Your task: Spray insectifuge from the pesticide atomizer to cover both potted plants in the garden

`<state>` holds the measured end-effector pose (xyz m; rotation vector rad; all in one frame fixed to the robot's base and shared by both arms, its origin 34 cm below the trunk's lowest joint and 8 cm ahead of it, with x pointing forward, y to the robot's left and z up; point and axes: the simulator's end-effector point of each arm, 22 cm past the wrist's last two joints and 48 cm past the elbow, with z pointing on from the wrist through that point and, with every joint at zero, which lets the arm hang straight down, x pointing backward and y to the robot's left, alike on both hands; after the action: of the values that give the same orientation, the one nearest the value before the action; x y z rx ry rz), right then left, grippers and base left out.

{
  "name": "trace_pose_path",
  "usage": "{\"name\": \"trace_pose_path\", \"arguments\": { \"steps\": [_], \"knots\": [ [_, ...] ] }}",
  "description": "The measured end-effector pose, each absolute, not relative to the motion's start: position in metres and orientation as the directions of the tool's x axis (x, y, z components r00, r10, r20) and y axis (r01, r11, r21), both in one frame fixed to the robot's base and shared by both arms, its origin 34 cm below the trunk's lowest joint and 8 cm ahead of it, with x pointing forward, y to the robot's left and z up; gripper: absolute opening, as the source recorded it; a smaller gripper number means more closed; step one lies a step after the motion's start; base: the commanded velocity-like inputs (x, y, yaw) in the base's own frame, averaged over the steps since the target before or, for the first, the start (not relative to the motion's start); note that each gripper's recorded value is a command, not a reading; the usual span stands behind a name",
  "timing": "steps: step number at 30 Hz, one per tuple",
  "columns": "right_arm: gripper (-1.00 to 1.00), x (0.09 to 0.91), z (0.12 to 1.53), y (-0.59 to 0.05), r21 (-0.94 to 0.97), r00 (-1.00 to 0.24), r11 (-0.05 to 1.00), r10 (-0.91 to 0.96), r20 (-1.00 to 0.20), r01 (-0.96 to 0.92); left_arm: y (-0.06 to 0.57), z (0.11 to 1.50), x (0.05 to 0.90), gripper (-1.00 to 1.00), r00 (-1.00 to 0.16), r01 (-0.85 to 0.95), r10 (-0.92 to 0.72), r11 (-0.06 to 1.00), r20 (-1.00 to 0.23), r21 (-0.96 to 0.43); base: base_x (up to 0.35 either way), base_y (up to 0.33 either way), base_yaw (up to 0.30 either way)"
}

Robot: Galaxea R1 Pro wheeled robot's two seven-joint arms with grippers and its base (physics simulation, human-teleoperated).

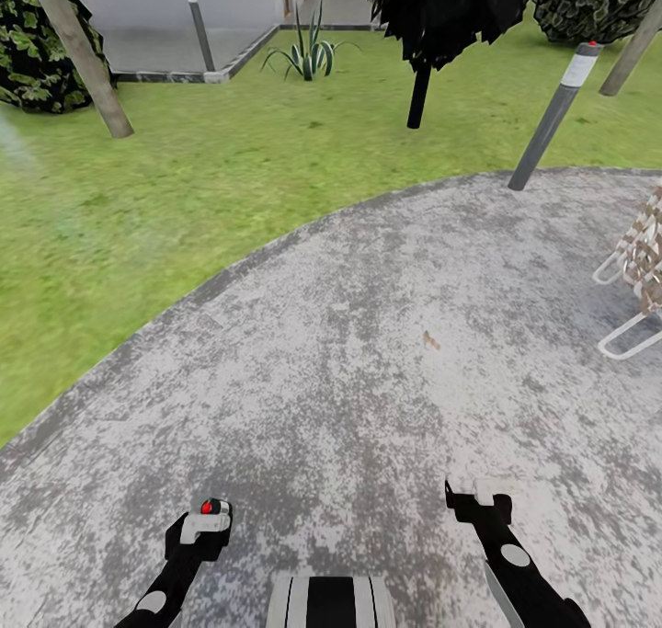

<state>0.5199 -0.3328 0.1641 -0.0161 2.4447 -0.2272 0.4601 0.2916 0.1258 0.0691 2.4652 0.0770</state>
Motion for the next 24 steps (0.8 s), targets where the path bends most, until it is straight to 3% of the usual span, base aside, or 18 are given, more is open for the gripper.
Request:
{"name": "trace_pose_path", "arguments": {
  "steps": [24],
  "knots": [
    [1.00, 0.5128, 0.1548, -0.3330, -0.170, -0.786, 0.985, -0.070, -0.614, 0.044, 0.2921, 0.1178, 0.4522, 1.00, -0.793, 0.030, 0.069, 0.997, -0.606, 0.073, 0.016, 0.000, 0.000]
  ]
}}
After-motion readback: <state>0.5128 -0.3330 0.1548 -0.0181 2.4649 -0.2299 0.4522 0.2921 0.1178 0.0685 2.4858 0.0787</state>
